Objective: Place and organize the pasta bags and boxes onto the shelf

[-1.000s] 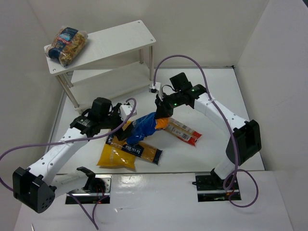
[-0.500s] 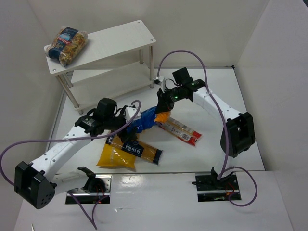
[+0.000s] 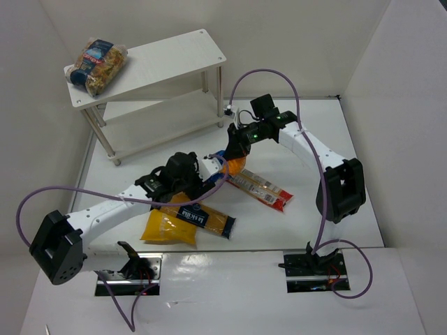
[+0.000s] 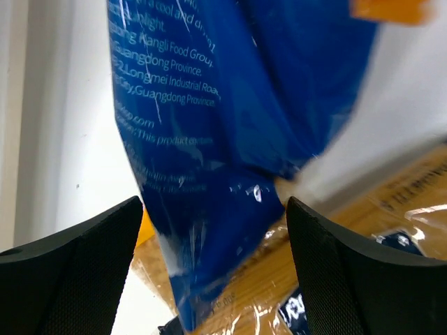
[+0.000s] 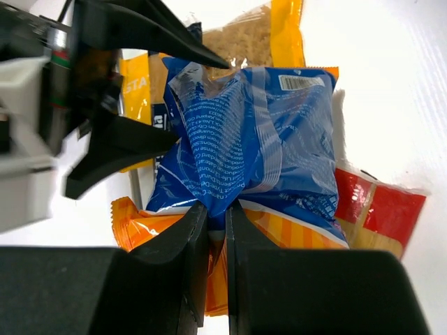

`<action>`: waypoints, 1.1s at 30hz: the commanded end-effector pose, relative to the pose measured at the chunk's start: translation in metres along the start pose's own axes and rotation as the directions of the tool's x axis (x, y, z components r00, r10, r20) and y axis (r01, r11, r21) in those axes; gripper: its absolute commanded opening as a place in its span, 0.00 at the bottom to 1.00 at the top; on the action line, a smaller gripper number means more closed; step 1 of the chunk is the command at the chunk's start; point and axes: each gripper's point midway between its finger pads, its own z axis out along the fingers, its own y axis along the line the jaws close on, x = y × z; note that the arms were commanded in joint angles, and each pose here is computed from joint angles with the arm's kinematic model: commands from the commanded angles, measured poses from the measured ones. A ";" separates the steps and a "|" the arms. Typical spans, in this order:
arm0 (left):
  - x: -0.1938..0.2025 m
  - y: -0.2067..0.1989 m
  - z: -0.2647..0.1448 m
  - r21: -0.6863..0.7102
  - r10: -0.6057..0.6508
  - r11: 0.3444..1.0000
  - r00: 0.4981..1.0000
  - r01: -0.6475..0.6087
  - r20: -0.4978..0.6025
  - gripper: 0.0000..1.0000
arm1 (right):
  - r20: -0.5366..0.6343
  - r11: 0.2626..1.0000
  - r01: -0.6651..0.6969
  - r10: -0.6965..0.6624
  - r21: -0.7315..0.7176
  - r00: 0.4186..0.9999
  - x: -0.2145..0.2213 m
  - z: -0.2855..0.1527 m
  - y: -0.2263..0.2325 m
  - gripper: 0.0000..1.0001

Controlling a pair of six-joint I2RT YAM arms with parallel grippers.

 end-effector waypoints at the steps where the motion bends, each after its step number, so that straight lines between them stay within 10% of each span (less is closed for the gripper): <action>1: -0.015 0.027 0.004 -0.177 0.013 0.984 0.999 -0.005 0.045 0.89 | 0.133 0.986 0.134 -0.121 -0.095 0.984 -0.048 -0.015 0.034 0.00; 15: -0.025 -0.031 0.019 0.071 0.055 0.996 0.995 -0.061 0.080 0.81 | 0.146 0.982 0.128 -0.107 -0.139 0.983 -0.050 -0.016 0.042 0.00; 19: -0.028 -0.052 0.025 0.138 0.101 0.984 0.992 -0.111 0.077 0.65 | 0.149 0.980 0.129 -0.107 -0.150 0.983 -0.050 -0.016 0.044 0.00; 23: -0.033 -0.053 0.026 0.142 0.108 0.983 0.992 -0.117 0.068 0.00 | 0.160 0.979 0.140 -0.117 -0.146 0.980 -0.054 -0.021 0.051 0.00; 29: -0.053 0.015 -0.007 -0.083 0.025 0.996 0.992 -0.015 0.124 0.00 | 0.129 0.989 0.144 -0.138 -0.038 0.982 -0.047 -0.025 0.038 0.01; 31: -0.057 0.032 -0.024 -0.124 -0.004 0.992 0.987 0.024 0.159 0.00 | 0.116 0.991 0.116 -0.123 0.065 0.986 -0.042 -0.031 0.016 0.23; 33: -0.059 0.049 -0.037 -0.172 -0.032 0.983 0.982 0.064 0.187 0.00 | 0.138 0.992 0.077 -0.090 0.099 0.986 -0.040 -0.039 0.004 0.73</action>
